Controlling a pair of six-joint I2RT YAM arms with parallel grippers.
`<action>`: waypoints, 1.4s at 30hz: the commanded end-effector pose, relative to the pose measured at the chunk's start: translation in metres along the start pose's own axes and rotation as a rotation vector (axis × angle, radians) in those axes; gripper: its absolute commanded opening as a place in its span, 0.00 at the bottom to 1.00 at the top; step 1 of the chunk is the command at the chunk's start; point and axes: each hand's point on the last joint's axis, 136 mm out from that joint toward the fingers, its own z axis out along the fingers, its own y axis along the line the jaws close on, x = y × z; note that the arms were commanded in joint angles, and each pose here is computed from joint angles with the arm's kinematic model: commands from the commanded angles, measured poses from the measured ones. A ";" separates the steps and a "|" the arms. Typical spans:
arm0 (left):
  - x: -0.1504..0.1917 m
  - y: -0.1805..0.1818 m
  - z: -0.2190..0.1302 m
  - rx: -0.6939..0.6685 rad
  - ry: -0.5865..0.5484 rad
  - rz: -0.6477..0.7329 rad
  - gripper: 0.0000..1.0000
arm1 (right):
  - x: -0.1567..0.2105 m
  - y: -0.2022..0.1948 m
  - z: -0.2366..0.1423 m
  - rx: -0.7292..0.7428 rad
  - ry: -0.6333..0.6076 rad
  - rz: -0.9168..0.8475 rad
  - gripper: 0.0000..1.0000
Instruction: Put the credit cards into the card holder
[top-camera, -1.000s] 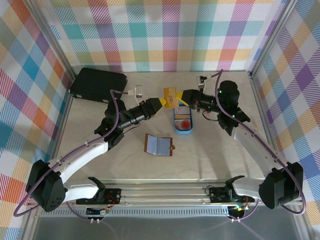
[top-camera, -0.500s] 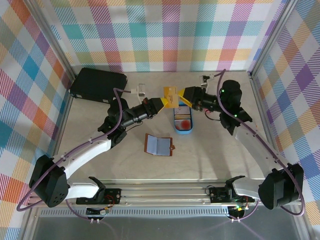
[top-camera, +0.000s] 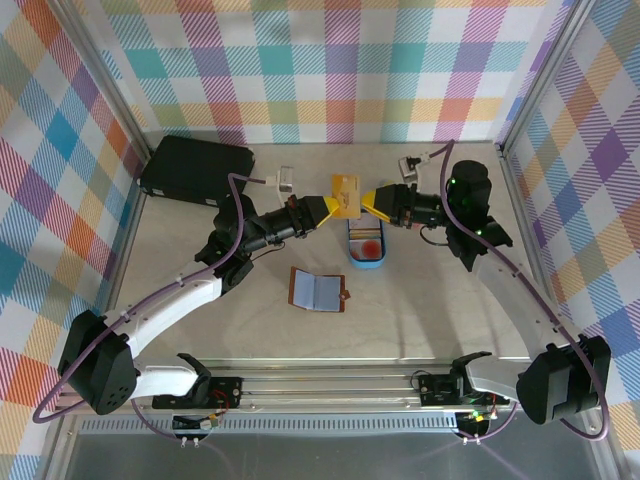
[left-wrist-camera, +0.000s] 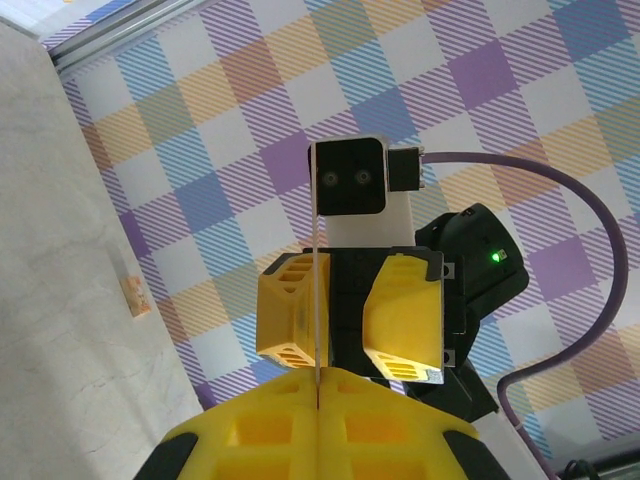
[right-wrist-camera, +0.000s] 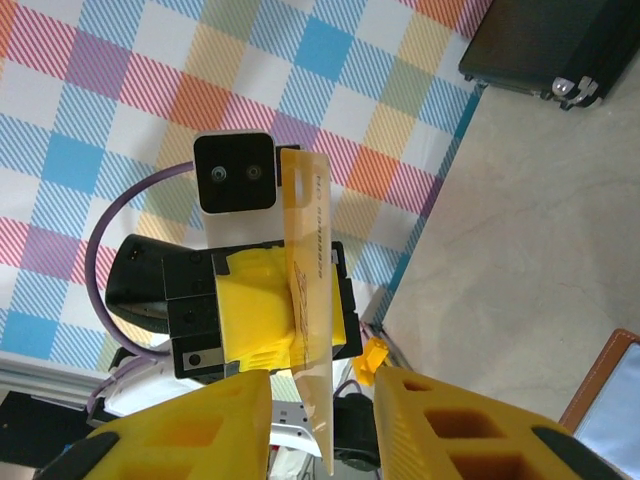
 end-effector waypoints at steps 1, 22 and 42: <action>0.001 -0.016 0.003 0.064 0.022 0.013 0.00 | 0.002 0.006 0.003 -0.044 0.032 -0.018 0.30; 0.002 0.003 -0.010 -0.008 0.037 -0.017 0.57 | 0.003 -0.008 0.005 -0.011 0.022 -0.032 0.00; 0.074 0.192 -0.121 -0.711 0.280 -0.098 0.81 | 0.156 -0.168 0.056 0.606 0.069 0.053 0.00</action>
